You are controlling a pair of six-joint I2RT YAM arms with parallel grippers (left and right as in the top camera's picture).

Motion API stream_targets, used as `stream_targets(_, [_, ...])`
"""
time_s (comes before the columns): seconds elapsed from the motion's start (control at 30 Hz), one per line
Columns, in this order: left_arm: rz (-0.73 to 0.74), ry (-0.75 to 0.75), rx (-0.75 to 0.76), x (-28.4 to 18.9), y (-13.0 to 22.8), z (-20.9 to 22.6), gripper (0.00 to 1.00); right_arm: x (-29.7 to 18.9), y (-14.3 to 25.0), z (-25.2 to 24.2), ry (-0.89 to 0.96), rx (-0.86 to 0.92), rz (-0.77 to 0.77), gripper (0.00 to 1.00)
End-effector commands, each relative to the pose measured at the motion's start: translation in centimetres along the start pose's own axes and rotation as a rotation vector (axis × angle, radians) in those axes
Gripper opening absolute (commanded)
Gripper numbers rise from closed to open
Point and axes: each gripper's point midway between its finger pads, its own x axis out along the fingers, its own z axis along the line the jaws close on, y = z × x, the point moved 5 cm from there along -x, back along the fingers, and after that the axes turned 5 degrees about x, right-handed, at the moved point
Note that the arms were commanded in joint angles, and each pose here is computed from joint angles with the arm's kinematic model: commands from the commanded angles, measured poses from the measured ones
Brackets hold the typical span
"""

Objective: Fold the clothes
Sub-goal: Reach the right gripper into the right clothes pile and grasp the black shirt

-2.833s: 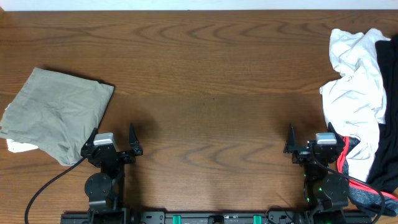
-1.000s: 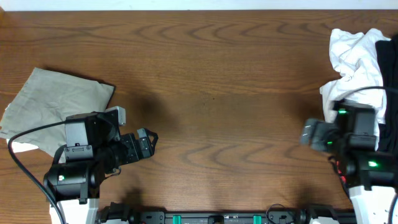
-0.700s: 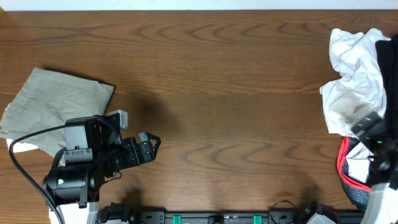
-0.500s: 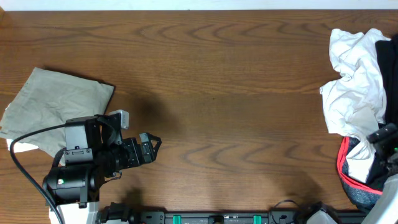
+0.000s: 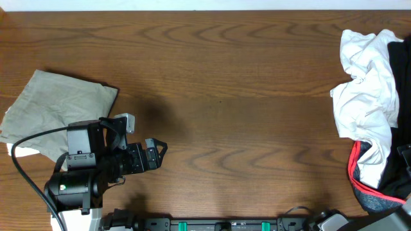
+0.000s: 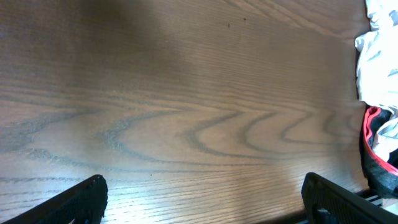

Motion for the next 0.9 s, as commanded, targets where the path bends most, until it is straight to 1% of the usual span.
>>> stream_targets(0.0, [-0.018, 0.008, 0.022, -0.5, -0.3, -0.3, 1.0, 1.4, -0.3, -0.3, 0.037, 0.02, 0.027, 0.78])
stream_targets(0.13, [-0.021, 0.009, 0.024, -0.5, -0.4, -0.3, 1.0, 3.3, -0.1, -0.6, 0.073, 0.018, 0.07, 0.73])
stream_targets(0.23, [-0.021, 0.008, 0.024, -0.5, -0.4, -0.3, 1.0, 4.2, 0.2, -0.7, 0.086, 0.017, 0.097, 0.57])
stream_targets(0.3, [-0.023, 0.009, 0.024, -0.5, -0.4, -0.3, 1.0, 4.7, 0.3, -0.8, 0.097, 0.016, 0.11, 0.5])
stream_targets(0.33, [-0.024, 0.008, 0.025, -0.5, -0.5, -0.3, 1.0, 4.9, 0.4, -0.9, 0.103, 0.015, 0.115, 0.43])
stream_targets(0.4, [-0.026, 0.008, 0.026, -0.5, -0.5, -0.3, 1.0, 5.0, 0.5, -0.9, 0.105, 0.015, 0.122, 0.22])
stream_targets(0.43, [-0.027, 0.009, 0.027, -0.5, -0.5, -0.3, 1.0, 5.0, 0.5, -0.9, 0.105, 0.015, 0.121, 0.05])
stream_targets(0.47, [-0.028, 0.009, 0.027, -0.5, -0.5, -0.3, 1.0, 5.0, 0.4, -0.8, 0.102, 0.016, 0.119, 0.01])
stream_targets(0.57, [-0.03, 0.009, 0.028, -0.5, -0.6, -0.3, 1.0, 4.4, 0.4, -0.3, 0.059, 0.019, 0.118, 0.01])
stream_targets(0.7, [-0.034, 0.009, 0.031, -0.5, -0.7, -0.3, 1.0, 1.4, -0.8, 2.1, -0.116, 0.004, 0.089, 0.01])
stream_targets(0.77, [-0.037, 0.009, 0.033, -0.5, -0.7, -0.3, 1.0, -1.3, -1.9, 4.0, -0.241, -0.02, 0.048, 0.01])
stream_targets(0.87, [-0.045, 0.01, 0.037, -0.5, -0.9, -0.4, 1.0, -7.4, -3.3, 7.8, -0.5, -0.092, -0.027, 0.01])
